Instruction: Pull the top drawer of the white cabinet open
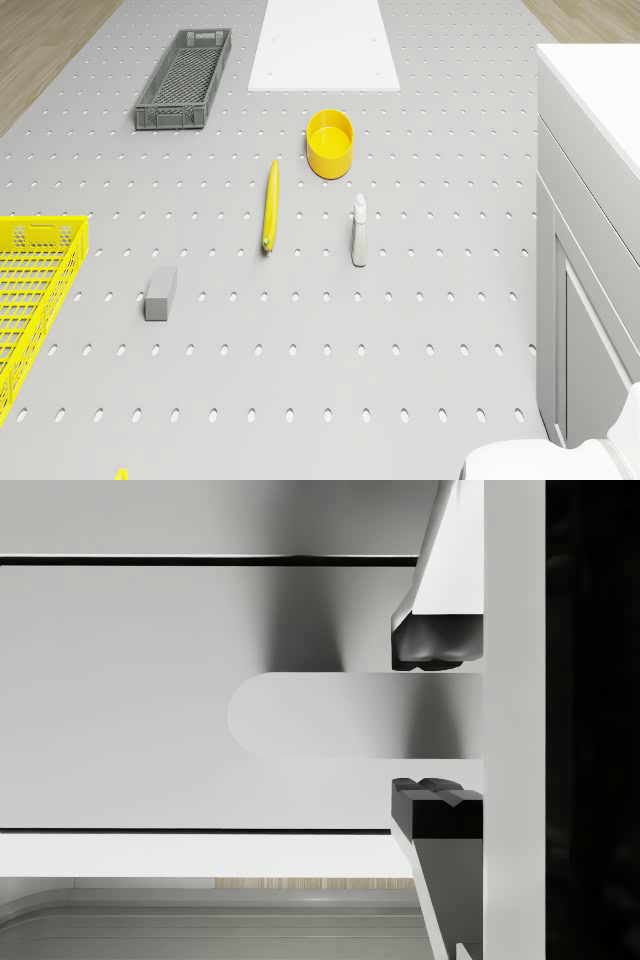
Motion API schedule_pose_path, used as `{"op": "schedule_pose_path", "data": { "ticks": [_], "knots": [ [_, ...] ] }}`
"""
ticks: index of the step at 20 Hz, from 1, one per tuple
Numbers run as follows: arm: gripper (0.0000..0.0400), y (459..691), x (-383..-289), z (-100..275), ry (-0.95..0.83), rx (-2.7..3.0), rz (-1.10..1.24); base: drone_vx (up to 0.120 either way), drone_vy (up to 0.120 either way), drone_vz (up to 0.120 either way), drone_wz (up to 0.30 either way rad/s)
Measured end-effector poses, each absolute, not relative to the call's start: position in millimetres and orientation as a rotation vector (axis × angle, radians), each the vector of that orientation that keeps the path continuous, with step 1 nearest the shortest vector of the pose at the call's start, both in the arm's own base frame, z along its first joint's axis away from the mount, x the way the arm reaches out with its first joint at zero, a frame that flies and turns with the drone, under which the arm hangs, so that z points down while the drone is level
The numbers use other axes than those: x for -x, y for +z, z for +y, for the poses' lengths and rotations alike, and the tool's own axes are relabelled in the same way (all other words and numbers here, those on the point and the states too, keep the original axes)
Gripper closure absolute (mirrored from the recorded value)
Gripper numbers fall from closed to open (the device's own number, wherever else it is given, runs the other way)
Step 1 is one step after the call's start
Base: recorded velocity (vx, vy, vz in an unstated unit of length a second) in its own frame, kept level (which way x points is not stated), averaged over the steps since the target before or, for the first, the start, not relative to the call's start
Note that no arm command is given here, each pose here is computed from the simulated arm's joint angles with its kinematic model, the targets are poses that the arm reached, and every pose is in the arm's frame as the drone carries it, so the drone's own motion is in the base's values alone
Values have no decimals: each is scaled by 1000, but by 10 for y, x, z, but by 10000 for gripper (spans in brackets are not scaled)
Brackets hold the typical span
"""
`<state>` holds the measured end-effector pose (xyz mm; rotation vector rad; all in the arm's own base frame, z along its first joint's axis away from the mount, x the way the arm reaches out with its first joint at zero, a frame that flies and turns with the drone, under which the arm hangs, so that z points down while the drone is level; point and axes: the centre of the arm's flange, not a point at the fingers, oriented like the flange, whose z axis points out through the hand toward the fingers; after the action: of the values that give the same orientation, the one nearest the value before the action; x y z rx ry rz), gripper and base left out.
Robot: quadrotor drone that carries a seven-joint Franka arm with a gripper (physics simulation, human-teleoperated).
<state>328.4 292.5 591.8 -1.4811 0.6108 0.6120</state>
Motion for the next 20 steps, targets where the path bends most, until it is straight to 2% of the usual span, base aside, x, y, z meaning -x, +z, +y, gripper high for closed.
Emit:
{"op": "schedule_pose_path", "data": {
  "ticks": [1,2,5,9,13,14,15,16,20],
  "knots": [
    [263,5918,-3284,2927,612,1481,611,0,0,0,0],
    [239,5895,-3290,2929,599,1488,599,0,0,0,0],
    [262,5983,-3274,2918,643,1485,647,0,0,0,0],
    [283,5949,-3280,2863,629,1484,631,0,0,0,0],
    [267,5932,-3282,2784,614,1490,616,0,0,0,0],
    [132,5799,-3314,2761,563,1535,563,0,0,0,0],
    [190,5876,-3329,2693,598,1548,600,0,0,0,0],
    [213,5897,-3325,2667,603,1539,604,0,0,0,0],
    [269,5973,-3286,2598,633,1505,639,0,0,0,0]
  ]
}}
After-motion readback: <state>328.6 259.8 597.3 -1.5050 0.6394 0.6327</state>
